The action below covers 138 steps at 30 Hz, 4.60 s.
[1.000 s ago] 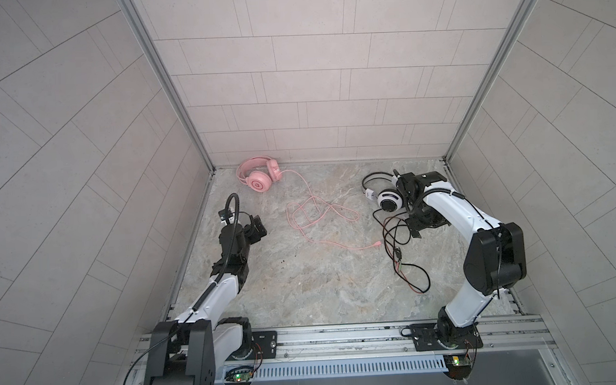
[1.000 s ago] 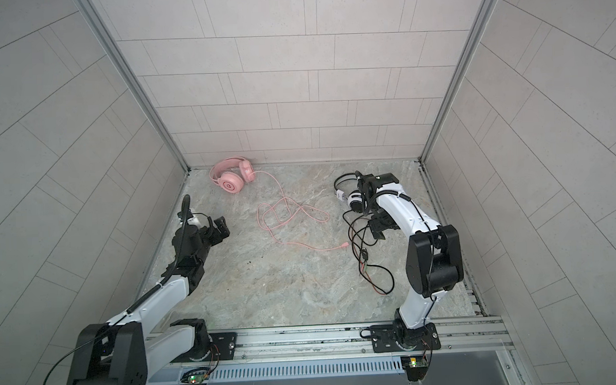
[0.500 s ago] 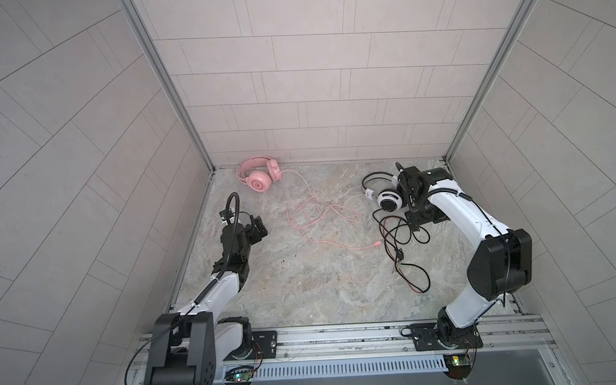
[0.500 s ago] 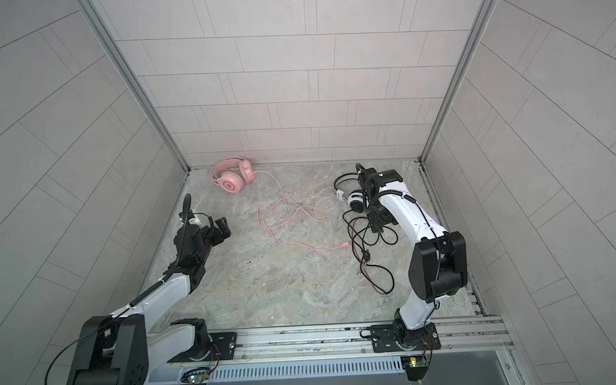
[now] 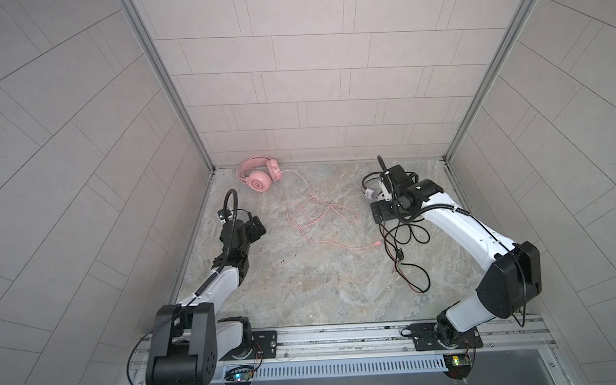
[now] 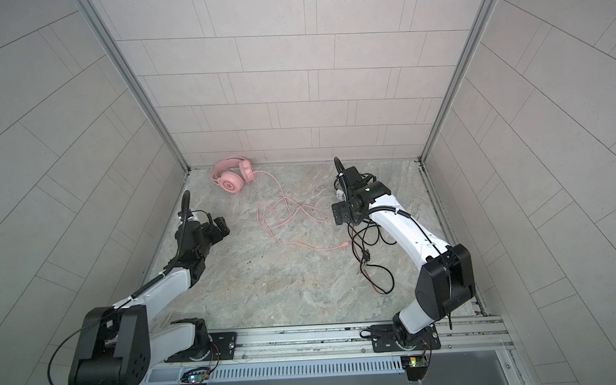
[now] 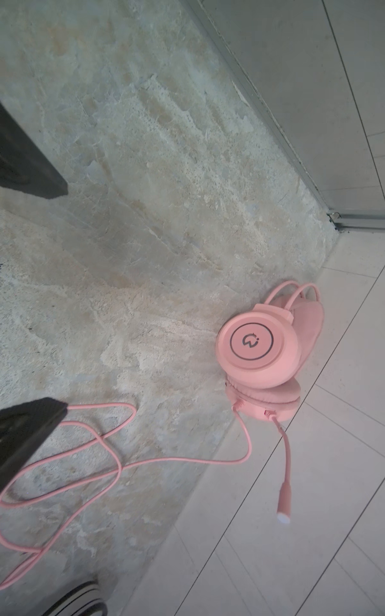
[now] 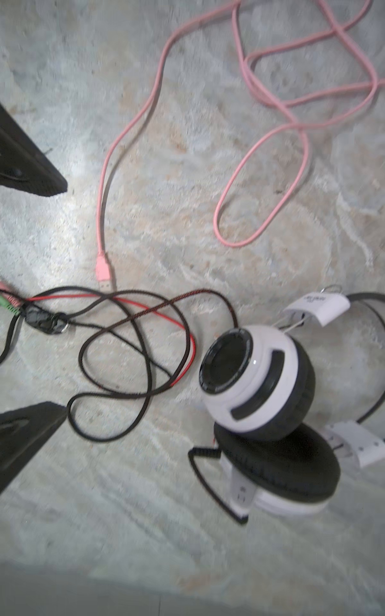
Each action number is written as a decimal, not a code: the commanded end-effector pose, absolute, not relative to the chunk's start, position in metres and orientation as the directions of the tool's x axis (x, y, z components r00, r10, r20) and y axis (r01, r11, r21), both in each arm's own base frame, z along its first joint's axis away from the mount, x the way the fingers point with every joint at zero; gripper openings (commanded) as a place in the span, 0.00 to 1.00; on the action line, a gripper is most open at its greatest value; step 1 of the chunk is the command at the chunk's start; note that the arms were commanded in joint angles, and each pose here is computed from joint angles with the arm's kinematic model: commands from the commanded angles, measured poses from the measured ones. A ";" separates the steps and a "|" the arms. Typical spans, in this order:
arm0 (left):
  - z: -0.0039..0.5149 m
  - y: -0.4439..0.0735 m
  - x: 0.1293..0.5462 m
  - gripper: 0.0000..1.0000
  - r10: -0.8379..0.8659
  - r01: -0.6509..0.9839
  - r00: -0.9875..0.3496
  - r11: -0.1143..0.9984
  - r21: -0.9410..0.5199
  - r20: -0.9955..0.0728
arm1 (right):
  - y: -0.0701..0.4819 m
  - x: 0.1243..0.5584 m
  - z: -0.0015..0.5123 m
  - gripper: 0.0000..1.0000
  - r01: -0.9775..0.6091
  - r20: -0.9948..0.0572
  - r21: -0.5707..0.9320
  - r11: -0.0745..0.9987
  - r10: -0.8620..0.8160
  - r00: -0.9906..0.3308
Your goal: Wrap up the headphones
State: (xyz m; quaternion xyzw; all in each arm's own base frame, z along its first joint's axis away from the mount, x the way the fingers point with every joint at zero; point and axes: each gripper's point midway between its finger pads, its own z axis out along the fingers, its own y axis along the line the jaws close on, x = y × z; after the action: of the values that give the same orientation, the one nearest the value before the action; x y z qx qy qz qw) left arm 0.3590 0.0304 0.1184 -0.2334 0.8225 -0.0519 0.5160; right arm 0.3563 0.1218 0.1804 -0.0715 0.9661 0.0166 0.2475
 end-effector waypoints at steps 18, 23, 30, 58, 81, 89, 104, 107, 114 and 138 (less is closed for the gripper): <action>0.164 0.051 0.488 0.97 -0.674 -0.427 -0.481 0.738 -0.522 -0.561 | 0.178 0.374 0.215 0.99 -0.405 -0.645 0.167 0.899 -0.211 -0.734; 0.157 0.063 0.543 0.93 -0.782 -0.457 -0.493 0.606 -0.651 -0.382 | 0.177 0.367 0.226 0.99 -0.440 -0.667 0.156 0.884 -0.234 -0.707; 0.127 0.077 0.587 0.93 -0.810 -0.551 -0.513 0.564 -0.615 -0.284 | 0.170 0.360 0.233 0.99 -0.466 -0.675 0.107 0.878 -0.280 -0.683; 0.010 0.068 0.645 0.83 -0.837 -0.656 -0.493 0.537 -0.531 -0.239 | 0.160 0.363 0.267 0.99 -0.389 -0.753 0.110 0.915 -0.179 -0.633; 0.100 0.069 0.536 0.00 -0.921 -0.437 -0.285 0.373 -0.818 -0.267 | 0.201 0.357 0.266 0.98 -0.442 -0.741 0.226 0.868 -0.141 -0.656; 0.174 0.052 0.434 0.00 -0.887 -0.348 -0.176 0.462 -0.815 -0.428 | 0.268 0.324 0.300 0.99 -0.610 -0.832 0.190 0.769 -0.204 -0.517; 0.269 -0.018 0.311 0.00 -0.684 -0.207 -0.098 0.724 -0.658 -0.723 | 0.366 0.292 0.331 0.99 -0.677 -0.933 0.233 0.698 -0.035 -0.358; 0.263 -0.027 0.314 0.00 -0.680 -0.208 -0.116 0.730 -0.651 -0.724 | 0.377 0.291 0.326 0.99 -0.648 -0.922 0.285 0.706 0.017 -0.387; 0.259 -0.038 0.319 0.00 -0.677 -0.196 -0.145 0.735 -0.649 -0.722 | 0.397 0.294 0.294 0.99 -0.559 -0.902 0.301 0.773 0.041 -0.429; 0.244 -0.051 0.328 0.35 -0.628 -0.170 -0.174 0.778 -0.605 -0.759 | 0.408 0.325 0.243 0.45 -0.423 -0.914 0.215 0.880 0.030 -0.404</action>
State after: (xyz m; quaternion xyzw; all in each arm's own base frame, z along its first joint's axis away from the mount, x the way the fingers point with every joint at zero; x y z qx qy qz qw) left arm 0.3183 -0.0396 0.2244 -0.2868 0.7622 -0.1629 0.5570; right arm 0.3266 0.4027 0.2221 -0.1197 0.8322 0.1936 0.5056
